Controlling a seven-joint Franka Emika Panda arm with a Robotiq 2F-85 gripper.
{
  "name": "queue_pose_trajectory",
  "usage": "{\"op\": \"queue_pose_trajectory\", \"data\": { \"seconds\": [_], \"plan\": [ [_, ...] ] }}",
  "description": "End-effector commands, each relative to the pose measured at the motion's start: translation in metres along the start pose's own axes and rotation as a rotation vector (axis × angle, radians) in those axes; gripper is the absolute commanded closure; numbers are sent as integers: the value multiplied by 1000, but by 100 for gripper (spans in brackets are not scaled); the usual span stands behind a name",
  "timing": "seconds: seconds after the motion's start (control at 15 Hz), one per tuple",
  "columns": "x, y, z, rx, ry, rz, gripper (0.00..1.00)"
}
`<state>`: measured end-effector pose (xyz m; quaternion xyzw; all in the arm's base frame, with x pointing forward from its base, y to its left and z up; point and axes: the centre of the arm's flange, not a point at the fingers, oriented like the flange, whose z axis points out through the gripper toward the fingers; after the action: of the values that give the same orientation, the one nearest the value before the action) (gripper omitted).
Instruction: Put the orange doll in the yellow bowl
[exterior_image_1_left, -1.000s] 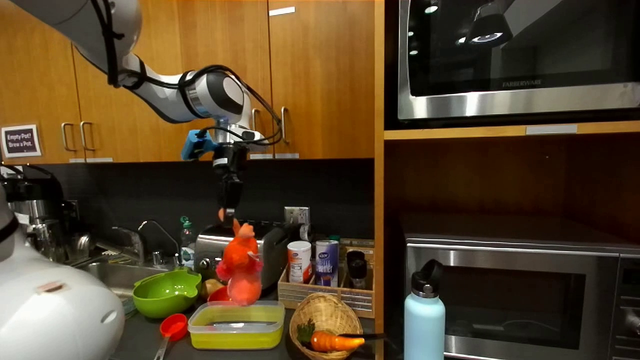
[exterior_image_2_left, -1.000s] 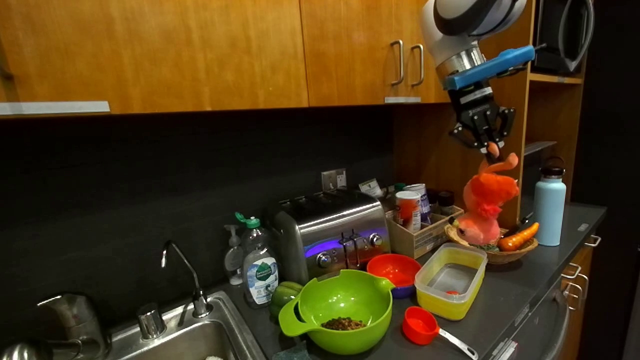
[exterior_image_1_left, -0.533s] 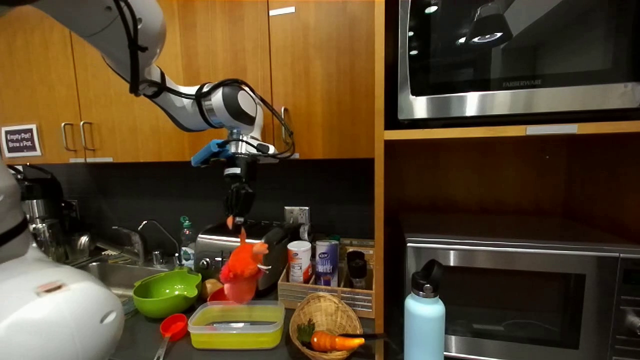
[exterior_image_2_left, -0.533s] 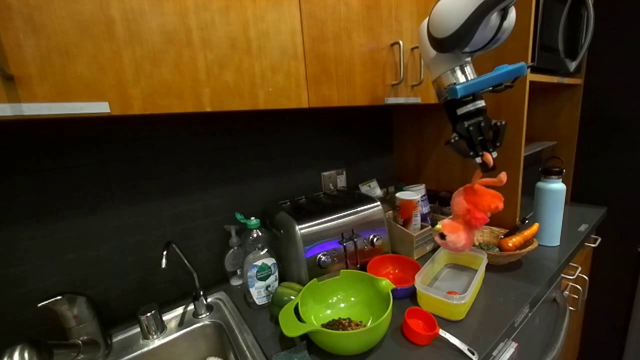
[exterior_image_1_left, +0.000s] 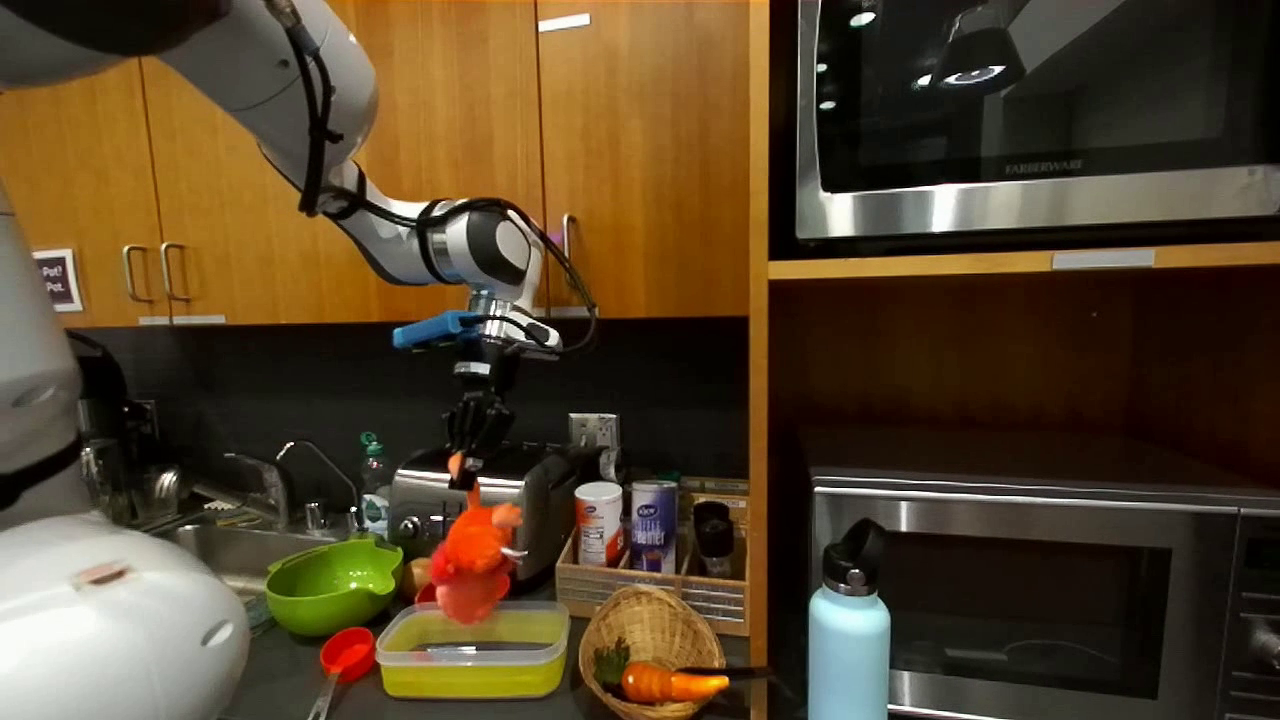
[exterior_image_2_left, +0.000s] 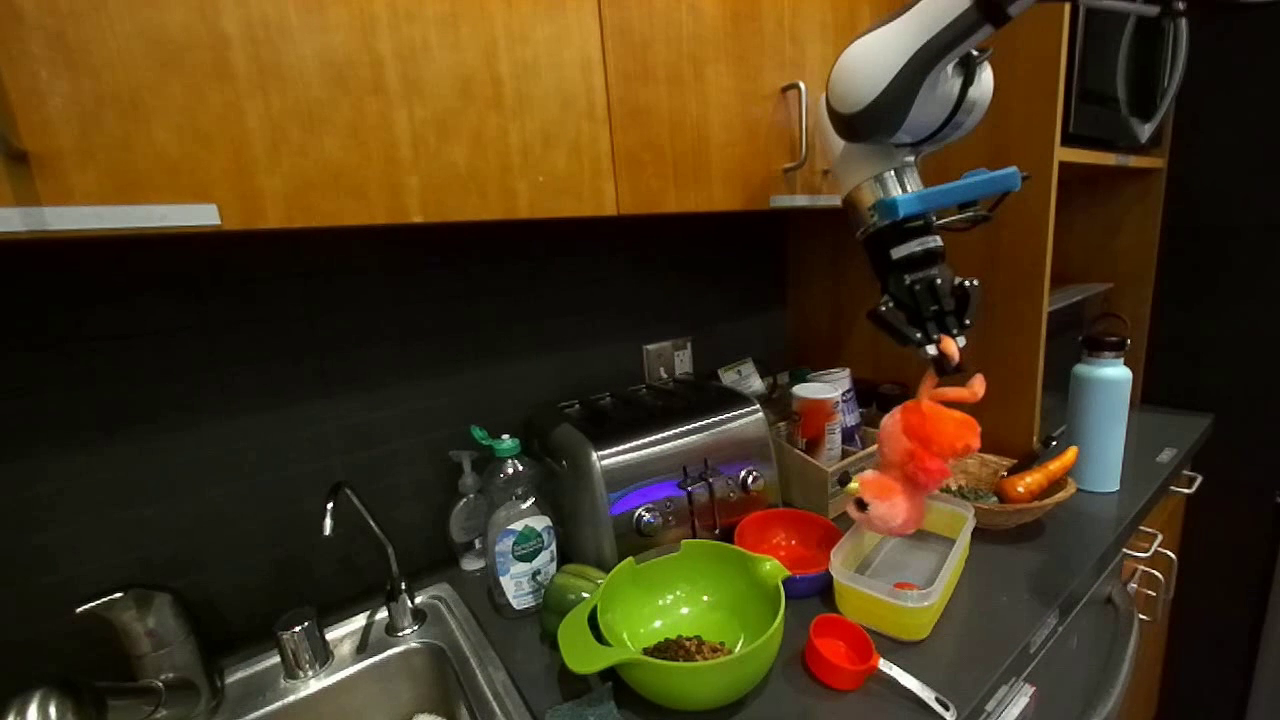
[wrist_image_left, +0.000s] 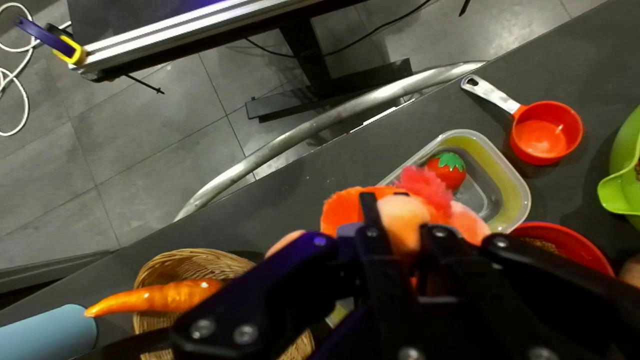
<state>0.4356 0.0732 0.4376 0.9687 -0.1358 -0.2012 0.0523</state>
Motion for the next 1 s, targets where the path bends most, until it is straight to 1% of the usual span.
{"op": "queue_pose_trajectory", "data": {
  "seconds": [0.0, 0.33, 0.53, 0.6, 0.67, 0.8, 0.93],
  "plan": [
    [13, -13, 0, 34, -40, -61, 97],
    [21, -25, 7, 56, -79, -110, 97],
    [23, -28, 7, 58, -86, -129, 97],
    [25, -29, 7, 59, -87, -127, 64],
    [25, -29, 8, 58, -88, -126, 63],
    [26, -29, 7, 56, -88, -121, 53],
    [25, -28, 5, 50, -71, -112, 39]
  ]
}}
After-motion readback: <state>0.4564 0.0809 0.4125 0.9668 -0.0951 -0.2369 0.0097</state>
